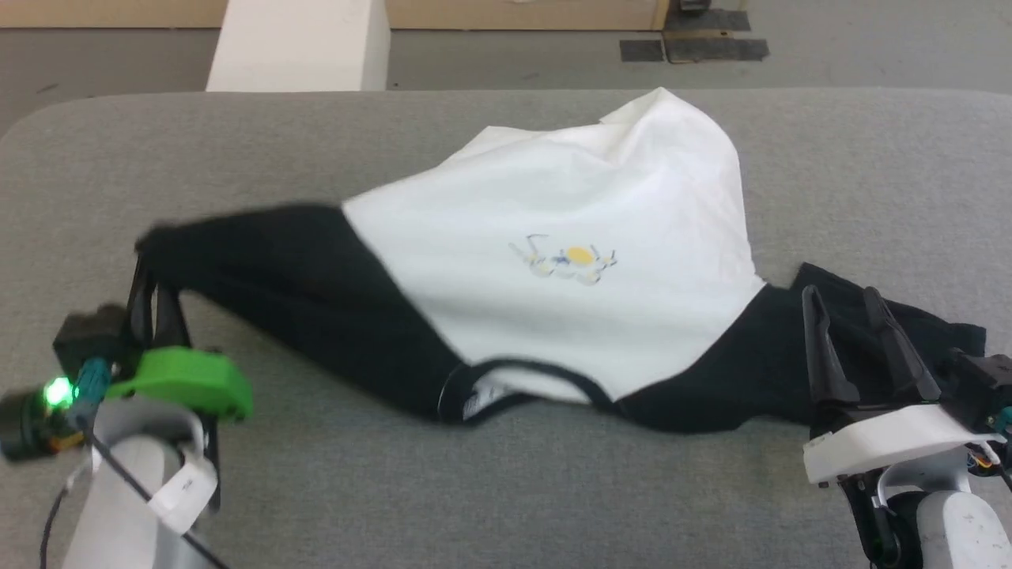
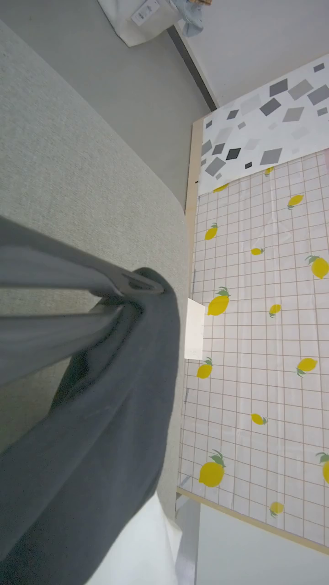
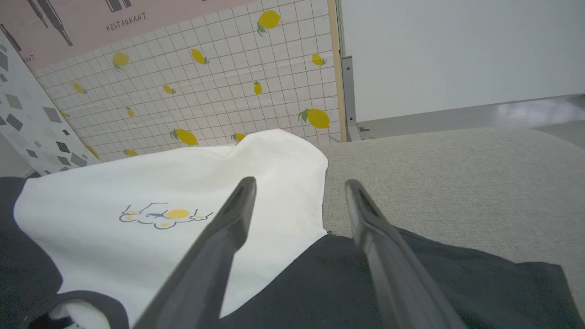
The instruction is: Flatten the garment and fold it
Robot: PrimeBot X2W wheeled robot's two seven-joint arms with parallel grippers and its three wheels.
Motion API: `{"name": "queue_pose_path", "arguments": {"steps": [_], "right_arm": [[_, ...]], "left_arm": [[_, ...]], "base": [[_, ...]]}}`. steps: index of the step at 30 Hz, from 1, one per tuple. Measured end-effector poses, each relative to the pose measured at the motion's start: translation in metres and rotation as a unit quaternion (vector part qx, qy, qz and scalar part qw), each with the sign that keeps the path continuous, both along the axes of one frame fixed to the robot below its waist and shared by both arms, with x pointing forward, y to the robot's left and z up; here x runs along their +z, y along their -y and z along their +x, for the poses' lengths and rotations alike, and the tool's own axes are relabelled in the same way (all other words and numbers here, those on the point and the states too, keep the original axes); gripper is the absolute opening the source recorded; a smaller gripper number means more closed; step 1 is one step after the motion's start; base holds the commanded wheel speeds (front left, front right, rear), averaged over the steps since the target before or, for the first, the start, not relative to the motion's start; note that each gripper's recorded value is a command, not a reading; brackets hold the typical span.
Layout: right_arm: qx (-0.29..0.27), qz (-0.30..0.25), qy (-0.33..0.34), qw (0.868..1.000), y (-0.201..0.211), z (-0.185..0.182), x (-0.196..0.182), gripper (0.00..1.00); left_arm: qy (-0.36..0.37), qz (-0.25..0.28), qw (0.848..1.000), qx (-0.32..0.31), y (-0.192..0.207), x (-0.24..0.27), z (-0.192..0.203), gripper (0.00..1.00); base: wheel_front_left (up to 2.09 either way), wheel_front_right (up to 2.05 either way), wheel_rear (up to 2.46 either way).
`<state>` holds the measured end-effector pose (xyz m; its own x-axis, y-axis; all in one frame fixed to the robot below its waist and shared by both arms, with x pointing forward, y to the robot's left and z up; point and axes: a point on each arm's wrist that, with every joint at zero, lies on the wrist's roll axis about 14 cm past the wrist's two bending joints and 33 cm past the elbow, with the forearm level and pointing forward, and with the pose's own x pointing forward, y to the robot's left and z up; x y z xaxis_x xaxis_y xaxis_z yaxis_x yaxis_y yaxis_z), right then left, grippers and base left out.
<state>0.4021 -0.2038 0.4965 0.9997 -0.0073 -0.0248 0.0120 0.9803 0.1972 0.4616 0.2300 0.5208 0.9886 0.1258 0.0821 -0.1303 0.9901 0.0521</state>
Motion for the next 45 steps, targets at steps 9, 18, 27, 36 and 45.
{"name": "queue_pose_path", "arguments": {"steps": [9, 18, 27, 36, 45], "right_arm": [[0.026, -0.002, -0.019, 0.999, -0.016, 0.004, -0.005, 1.0], [0.002, -0.035, -0.092, 0.995, 0.007, -0.013, -0.026, 1.0], [-0.067, -0.04, -0.258, 0.963, 0.063, -0.038, -0.081, 1.0], [-0.041, -0.04, -0.347, 0.936, 0.05, -0.049, -0.12, 1.0], [-0.022, -0.082, -0.388, 0.918, 0.045, -0.042, -0.137, 0.0]], "left_arm": [[-0.117, -0.042, 0.992, 0.028, -0.02, -0.064, -0.038, 1.0], [-0.086, -0.105, 0.989, 0.05, -0.017, -0.065, -0.062, 1.0], [0.033, -0.104, 0.993, 0.048, -0.014, -0.003, -0.068, 1.0], [0.061, -0.087, 0.994, 0.034, -0.007, 0.014, -0.067, 1.0], [0.038, -0.088, 0.995, 0.025, -0.002, -0.002, -0.061, 1.0]], "base": [[0.0, 0.0, 0.0], [0.0, 0.0, 0.0], [0.0, 0.0, 0.0], [0.0, 0.0, 0.0], [0.0, 0.0, 0.0]]}}
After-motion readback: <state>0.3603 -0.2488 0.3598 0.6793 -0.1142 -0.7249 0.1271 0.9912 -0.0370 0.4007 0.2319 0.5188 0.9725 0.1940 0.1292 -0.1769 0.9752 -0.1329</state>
